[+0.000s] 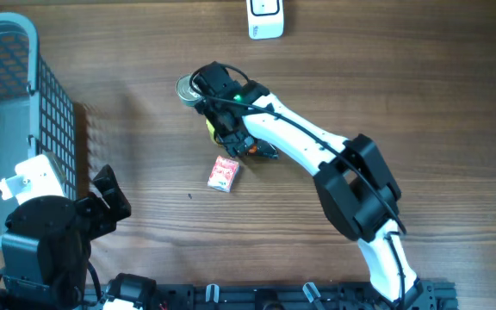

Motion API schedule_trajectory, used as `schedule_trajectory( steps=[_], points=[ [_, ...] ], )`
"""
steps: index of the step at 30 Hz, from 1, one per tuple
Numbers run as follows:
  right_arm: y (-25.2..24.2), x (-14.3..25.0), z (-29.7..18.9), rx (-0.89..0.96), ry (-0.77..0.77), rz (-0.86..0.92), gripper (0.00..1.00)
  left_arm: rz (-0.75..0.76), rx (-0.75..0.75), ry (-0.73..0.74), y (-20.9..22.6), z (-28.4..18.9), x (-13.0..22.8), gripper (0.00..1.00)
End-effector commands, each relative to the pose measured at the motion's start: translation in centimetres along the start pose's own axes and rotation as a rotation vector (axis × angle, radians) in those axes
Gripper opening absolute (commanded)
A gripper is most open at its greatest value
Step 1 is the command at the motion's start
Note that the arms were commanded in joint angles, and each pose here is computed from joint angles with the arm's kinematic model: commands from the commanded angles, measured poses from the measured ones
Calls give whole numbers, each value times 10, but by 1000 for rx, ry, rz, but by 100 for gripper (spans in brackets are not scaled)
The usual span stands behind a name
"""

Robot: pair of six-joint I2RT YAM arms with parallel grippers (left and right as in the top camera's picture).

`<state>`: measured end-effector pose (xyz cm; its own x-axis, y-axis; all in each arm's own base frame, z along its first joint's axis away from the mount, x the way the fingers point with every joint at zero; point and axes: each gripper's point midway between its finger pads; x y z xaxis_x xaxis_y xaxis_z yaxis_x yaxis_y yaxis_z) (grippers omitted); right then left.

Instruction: Scan the item barcode

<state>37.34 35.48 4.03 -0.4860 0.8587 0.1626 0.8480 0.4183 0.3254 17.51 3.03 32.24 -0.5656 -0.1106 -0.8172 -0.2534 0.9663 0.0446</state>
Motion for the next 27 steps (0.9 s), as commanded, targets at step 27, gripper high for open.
schedule_trajectory(
  steps=[27],
  points=[
    [-6,14,-14,47,384,-204,66,-13,15,5,-3,1,2,100]
  ],
)
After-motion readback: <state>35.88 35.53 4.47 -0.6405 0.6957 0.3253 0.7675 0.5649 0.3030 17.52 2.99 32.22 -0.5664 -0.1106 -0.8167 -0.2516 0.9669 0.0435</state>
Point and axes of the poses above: each gripper's point midway between its finger pads, its own z axis out along the fingers, its own y axis along the line the jaws close on, x = y × z, and after that the axes turned 11 degrees about z, right-handed
